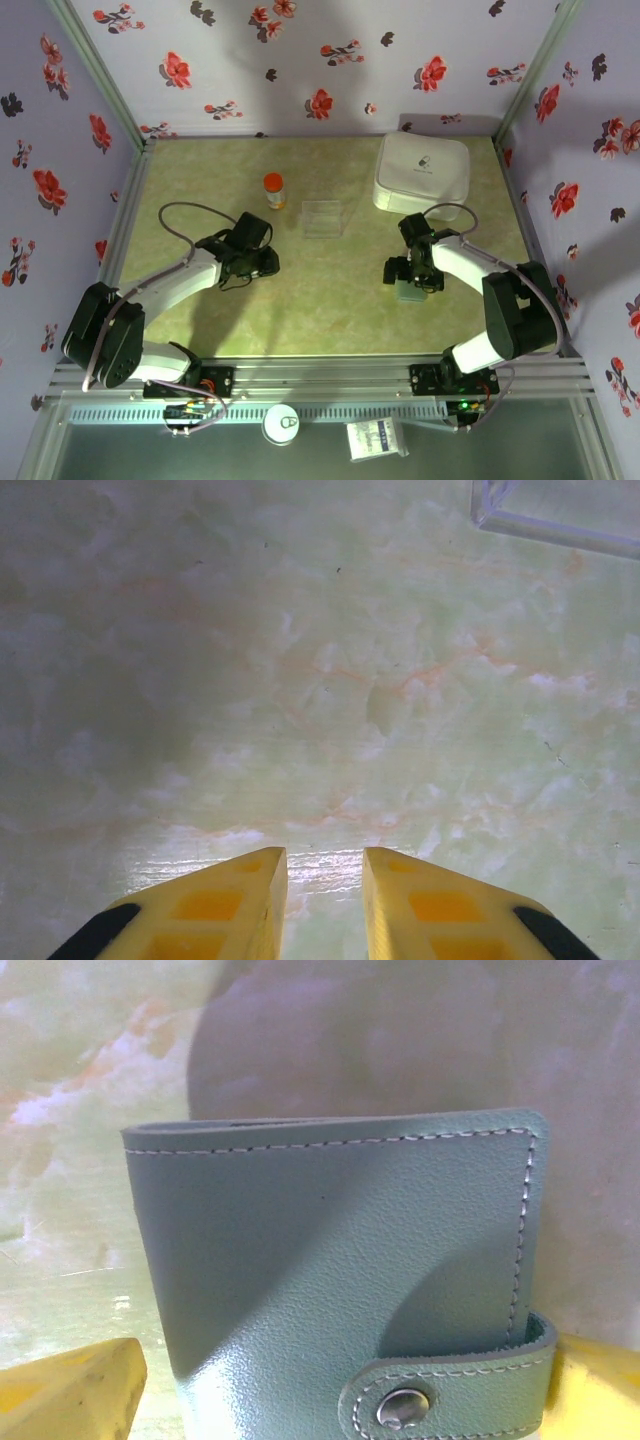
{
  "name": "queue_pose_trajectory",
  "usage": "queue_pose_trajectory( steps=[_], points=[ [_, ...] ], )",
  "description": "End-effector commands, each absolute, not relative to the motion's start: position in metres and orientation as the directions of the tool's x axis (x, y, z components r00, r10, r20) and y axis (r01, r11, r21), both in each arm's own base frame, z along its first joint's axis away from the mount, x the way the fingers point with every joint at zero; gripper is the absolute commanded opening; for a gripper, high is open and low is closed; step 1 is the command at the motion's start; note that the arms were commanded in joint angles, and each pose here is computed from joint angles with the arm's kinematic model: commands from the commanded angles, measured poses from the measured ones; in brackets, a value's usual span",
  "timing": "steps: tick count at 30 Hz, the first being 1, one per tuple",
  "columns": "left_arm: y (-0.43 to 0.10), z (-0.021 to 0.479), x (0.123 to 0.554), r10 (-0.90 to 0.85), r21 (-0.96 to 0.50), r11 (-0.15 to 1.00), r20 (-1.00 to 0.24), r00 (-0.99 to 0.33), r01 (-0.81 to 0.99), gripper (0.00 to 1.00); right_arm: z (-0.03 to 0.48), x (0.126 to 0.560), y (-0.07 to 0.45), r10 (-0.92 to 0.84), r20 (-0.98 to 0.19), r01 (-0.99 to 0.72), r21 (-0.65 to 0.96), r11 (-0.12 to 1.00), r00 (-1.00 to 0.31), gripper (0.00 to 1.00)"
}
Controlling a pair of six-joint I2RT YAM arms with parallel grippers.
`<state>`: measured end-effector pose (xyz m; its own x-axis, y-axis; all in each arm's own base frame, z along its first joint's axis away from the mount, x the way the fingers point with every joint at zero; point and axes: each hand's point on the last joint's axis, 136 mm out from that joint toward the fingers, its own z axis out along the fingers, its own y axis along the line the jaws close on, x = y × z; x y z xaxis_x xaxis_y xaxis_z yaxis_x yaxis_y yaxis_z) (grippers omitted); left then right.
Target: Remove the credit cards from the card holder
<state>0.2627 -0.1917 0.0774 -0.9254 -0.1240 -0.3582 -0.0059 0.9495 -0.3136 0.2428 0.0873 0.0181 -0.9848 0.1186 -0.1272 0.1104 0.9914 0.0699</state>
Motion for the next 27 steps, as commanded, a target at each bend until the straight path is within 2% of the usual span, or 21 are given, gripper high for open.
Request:
queue_pose_trajectory(
  steps=[1, 13, 22, 27],
  points=[
    [-0.193, 0.07, 0.258, -0.132, -0.315, 0.949, -0.336, -0.933, -0.021, 0.26, 0.017, 0.241, 0.086, 0.103, -0.126, 0.097, 0.053, 0.994, -0.987, 0.94],
    [-0.193, 0.07, 0.256, -0.134, -0.319, 0.948, -0.338, -0.931, -0.021, 0.26, 0.018, 0.24, 0.089, 0.095, -0.122, 0.091, 0.04, 0.995, -0.988, 0.8],
    [-0.192, 0.07, 0.254, -0.141, -0.325, 0.946, -0.337, -0.931, -0.025, 0.25, 0.04, 0.239, 0.11, 0.076, -0.181, 0.07, 0.038, 0.997, -0.981, 0.78],
    [-0.19, 0.069, 0.252, -0.152, -0.333, 0.942, -0.337, -0.929, -0.034, 0.25, 0.05, 0.238, 0.139, 0.062, -0.209, 0.047, 0.074, 0.996, -0.976, 0.76]
  ],
)
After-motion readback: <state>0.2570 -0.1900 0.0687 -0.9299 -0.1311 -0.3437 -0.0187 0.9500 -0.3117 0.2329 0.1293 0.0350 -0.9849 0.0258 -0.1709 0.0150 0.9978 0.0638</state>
